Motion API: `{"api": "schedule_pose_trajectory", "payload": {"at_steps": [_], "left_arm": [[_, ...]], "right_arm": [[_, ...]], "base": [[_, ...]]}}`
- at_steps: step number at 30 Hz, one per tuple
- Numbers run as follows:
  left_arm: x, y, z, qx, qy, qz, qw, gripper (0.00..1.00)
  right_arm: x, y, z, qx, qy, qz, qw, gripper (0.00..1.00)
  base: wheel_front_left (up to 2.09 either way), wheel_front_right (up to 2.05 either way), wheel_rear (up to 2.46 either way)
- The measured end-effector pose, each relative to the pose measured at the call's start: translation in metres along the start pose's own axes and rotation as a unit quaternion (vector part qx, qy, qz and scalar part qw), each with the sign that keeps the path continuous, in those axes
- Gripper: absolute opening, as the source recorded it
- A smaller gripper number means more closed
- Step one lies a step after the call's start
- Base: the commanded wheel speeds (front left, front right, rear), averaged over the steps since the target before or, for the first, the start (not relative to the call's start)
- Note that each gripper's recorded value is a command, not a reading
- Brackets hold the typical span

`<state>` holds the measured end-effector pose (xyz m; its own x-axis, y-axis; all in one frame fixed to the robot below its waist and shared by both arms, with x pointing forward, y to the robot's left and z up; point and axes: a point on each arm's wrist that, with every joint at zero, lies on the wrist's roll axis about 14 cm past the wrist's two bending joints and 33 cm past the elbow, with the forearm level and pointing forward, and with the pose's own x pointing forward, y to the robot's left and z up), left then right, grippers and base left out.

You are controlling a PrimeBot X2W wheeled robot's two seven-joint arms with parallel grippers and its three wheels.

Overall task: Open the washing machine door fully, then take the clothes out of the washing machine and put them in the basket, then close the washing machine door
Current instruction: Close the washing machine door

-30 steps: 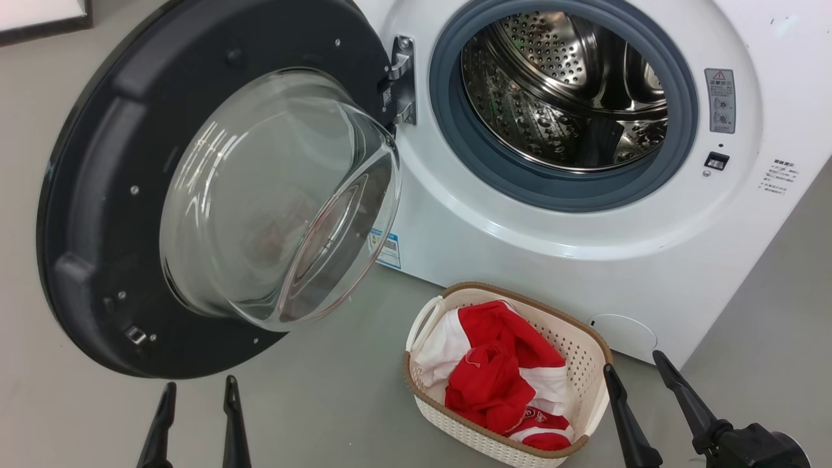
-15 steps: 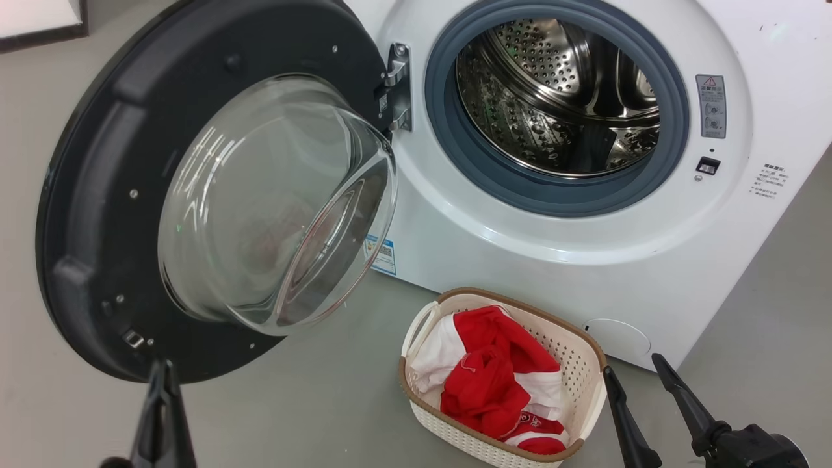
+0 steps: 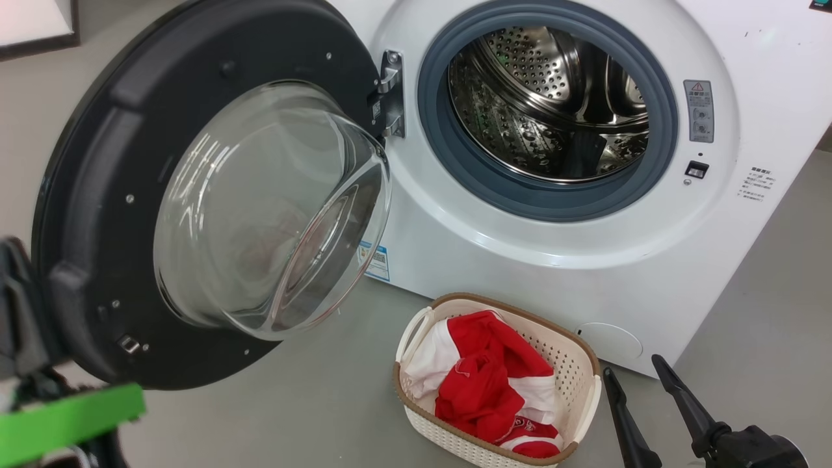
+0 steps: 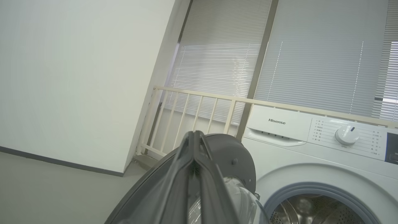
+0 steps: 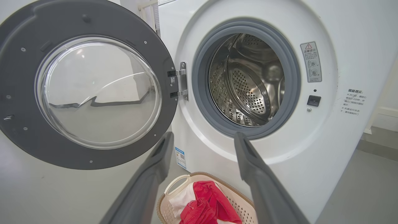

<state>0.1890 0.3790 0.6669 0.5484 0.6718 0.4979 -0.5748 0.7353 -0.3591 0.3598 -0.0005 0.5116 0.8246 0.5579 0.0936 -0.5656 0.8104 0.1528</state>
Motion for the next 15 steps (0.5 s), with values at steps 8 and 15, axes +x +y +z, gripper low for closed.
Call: {"api": "schedule_pose_trajectory", "payload": {"at_steps": [8,15], "left_arm": [[0.056,0.023,0.021,-0.145,-0.039,0.044,0.988,0.0],[0.098,0.047,-0.002,-0.289,0.013,0.107,0.951,0.0]], "right_arm": [[-0.005,-0.005,0.005,-0.004,-0.007,-0.01,1.0,1.0],[-0.009,-0.012,0.004,-0.002,-0.006,-0.023,1.0,1.0]], "base": [[0.0,0.0,0.0],[0.0,0.0,0.0]]}}
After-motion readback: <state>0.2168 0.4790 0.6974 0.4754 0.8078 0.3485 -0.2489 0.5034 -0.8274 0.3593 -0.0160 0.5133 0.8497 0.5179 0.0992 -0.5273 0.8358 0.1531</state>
